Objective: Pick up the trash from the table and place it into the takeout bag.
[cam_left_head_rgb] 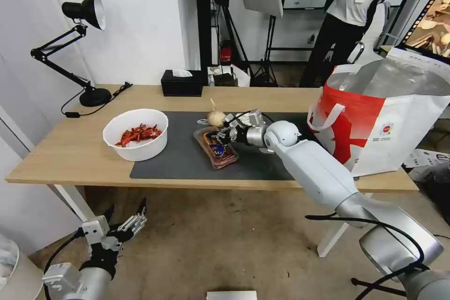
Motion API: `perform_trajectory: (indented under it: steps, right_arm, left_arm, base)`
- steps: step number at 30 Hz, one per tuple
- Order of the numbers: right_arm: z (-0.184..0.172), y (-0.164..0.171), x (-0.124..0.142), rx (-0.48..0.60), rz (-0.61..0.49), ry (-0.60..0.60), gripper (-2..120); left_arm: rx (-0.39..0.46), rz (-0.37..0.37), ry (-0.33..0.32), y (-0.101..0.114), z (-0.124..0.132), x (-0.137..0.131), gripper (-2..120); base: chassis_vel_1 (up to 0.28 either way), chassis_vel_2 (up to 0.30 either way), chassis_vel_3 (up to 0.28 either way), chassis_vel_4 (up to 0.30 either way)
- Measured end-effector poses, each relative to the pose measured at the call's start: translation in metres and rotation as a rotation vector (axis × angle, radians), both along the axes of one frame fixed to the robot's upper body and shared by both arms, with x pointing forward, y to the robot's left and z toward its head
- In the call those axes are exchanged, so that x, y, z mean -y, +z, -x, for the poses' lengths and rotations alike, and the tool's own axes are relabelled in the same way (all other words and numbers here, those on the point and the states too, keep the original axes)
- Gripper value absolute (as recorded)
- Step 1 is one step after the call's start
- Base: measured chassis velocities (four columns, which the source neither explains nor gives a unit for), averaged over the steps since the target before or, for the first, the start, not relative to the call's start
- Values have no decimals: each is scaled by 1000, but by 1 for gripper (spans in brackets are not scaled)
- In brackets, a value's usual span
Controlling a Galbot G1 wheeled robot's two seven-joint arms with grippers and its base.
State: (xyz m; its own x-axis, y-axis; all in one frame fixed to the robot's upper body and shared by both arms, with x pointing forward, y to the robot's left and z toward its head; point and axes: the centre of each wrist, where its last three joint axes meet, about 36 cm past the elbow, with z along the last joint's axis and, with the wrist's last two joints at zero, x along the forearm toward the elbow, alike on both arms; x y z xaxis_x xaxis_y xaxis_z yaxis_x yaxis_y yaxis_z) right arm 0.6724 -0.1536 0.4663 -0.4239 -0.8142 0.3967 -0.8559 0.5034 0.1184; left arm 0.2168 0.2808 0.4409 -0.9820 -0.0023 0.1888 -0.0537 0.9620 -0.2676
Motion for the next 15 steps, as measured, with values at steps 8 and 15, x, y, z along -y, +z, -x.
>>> perform_trajectory:
  steps: [8, 15]
  right_arm:
    - [0, 0, -5, 1, 11, 11, 0]
    - [3, -1, 4, 4, 26, 5, 0]
  left_arm:
    - [13, 21, -28, 3, -4, -3, 100]
    - [15, 53, -59, 7, -9, -8, 100]
  base:
    - [0, 0, 0, 0]
    - [0, 0, 0, 0]
